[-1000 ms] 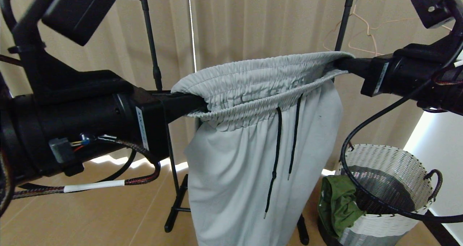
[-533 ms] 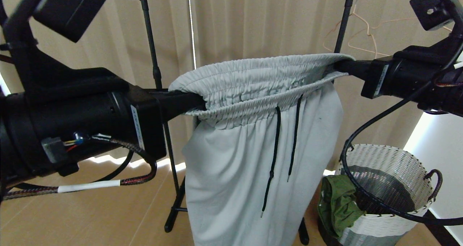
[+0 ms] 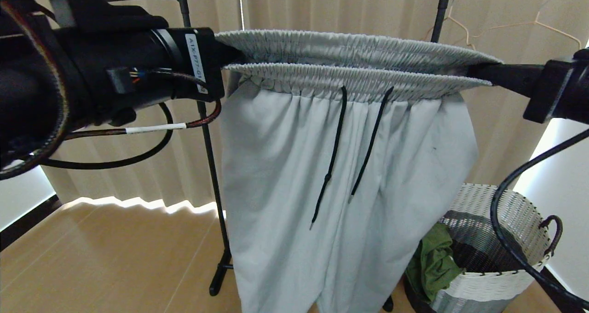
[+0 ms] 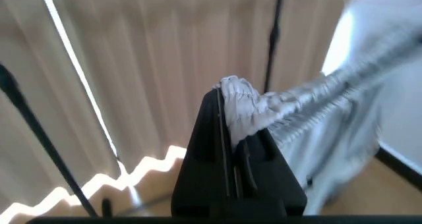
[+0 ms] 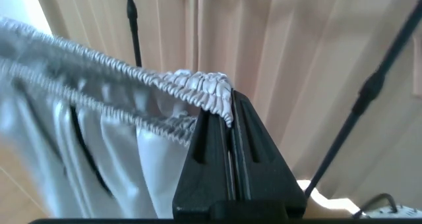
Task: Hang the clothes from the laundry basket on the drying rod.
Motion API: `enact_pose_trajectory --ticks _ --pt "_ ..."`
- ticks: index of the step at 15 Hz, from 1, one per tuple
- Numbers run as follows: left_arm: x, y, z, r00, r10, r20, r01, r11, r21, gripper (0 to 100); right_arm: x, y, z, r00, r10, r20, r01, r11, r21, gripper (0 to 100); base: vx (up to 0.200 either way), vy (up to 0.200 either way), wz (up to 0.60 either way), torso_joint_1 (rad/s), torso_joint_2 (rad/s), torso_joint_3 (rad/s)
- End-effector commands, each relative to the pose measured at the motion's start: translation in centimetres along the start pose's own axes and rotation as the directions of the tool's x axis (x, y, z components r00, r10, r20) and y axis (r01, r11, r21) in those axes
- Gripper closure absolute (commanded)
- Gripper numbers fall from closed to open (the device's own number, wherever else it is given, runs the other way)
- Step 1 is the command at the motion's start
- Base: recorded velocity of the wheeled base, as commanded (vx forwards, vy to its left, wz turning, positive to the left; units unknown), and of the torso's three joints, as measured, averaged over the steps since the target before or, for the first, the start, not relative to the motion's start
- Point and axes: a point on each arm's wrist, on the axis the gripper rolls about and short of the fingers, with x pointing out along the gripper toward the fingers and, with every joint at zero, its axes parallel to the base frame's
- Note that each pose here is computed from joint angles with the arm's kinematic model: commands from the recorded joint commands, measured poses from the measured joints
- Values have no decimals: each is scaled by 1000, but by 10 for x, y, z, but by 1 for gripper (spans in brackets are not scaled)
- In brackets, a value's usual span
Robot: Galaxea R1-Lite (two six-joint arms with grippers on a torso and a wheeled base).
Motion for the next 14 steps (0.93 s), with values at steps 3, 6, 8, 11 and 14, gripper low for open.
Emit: enact_pose_trajectory --ticks 3,6,8,11,14 --pt "14 -1 -28 993 61 -97 -58 998 27 100 -15 0 -11 1000 1 -16 -1 1000 0 100 0 0 0 0 0 0" --pt "16 2 -23 991 109 -82 -107 994 28 100 -15 0 -8 1000 -2 -7 2 1000 -1 100 0 0 0 0 0 0" --pt "17 1 -23 991 109 -78 -107 994 37 100 -15 0 -9 1000 -3 -10 3 1000 -1 100 0 0 0 0 0 0" --pt "20 1 -15 993 109 -52 -105 991 79 100 -14 1 6 1000 -5 23 5 1000 -3 100 0 0 0 0 0 0" --pt "27 3 -18 991 123 -60 -117 989 91 100 -14 0 -3 1000 -6 -5 6 1000 -2 100 0 0 0 0 0 0"
